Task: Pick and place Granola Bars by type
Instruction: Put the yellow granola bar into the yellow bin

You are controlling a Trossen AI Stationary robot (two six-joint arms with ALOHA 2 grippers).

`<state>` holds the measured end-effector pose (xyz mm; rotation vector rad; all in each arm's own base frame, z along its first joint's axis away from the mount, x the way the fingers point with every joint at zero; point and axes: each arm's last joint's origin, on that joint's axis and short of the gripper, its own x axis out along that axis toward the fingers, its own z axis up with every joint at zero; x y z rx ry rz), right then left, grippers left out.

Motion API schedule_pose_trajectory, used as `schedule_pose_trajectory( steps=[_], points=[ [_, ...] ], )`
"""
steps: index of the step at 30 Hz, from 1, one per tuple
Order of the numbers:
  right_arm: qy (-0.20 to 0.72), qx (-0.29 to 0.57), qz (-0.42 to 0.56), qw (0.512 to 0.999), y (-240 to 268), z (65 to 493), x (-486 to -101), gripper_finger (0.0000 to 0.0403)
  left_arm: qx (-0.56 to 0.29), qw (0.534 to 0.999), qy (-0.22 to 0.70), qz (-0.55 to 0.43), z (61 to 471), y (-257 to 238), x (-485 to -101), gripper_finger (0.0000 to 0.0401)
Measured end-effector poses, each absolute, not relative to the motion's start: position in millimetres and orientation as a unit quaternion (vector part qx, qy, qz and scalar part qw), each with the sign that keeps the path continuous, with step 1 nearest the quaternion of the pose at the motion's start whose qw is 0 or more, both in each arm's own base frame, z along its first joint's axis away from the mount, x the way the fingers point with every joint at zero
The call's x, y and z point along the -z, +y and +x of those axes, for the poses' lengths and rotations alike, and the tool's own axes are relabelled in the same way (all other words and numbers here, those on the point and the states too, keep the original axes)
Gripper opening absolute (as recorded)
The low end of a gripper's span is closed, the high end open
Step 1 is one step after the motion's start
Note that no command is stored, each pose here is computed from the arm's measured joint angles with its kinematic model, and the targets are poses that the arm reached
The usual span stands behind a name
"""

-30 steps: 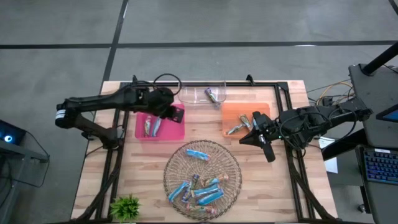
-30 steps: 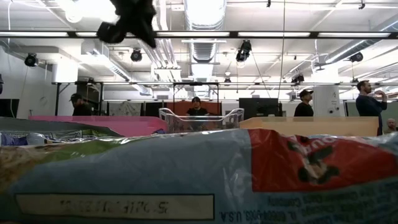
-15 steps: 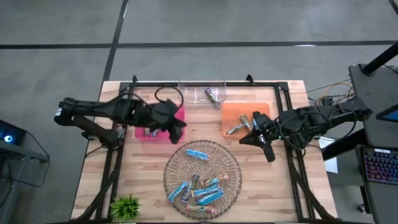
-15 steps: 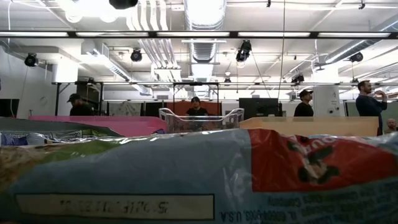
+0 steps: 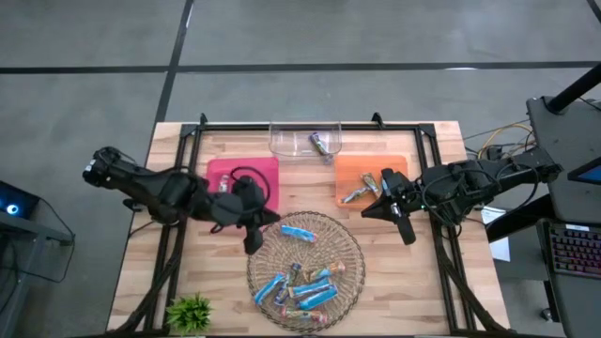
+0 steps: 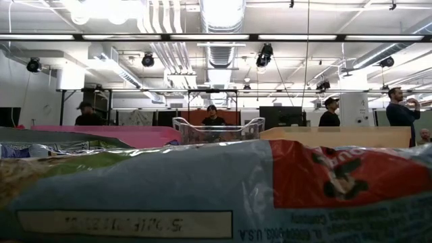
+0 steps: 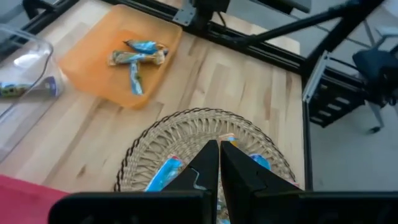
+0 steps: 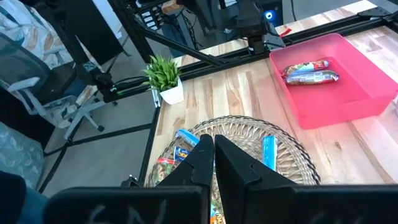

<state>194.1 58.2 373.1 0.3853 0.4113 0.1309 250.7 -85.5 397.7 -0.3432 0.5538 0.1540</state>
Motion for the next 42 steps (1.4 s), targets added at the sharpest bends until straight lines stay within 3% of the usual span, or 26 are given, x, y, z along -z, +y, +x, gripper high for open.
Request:
schedule_pose_trajectory(
  steps=[29, 42],
  points=[
    [0.258, -0.154, 0.193, 0.934, 81, 215, -371, 0.0009, -0.084, 0.945, 0.284, -0.137, 246, -91, -395, 0.0],
    [0.399, -0.149, 0.101, 0.899, 98, 241, -374, 0.0009, -0.085, 0.944, 0.29, -0.132, 245, -91, -394, 0.0]
  ],
)
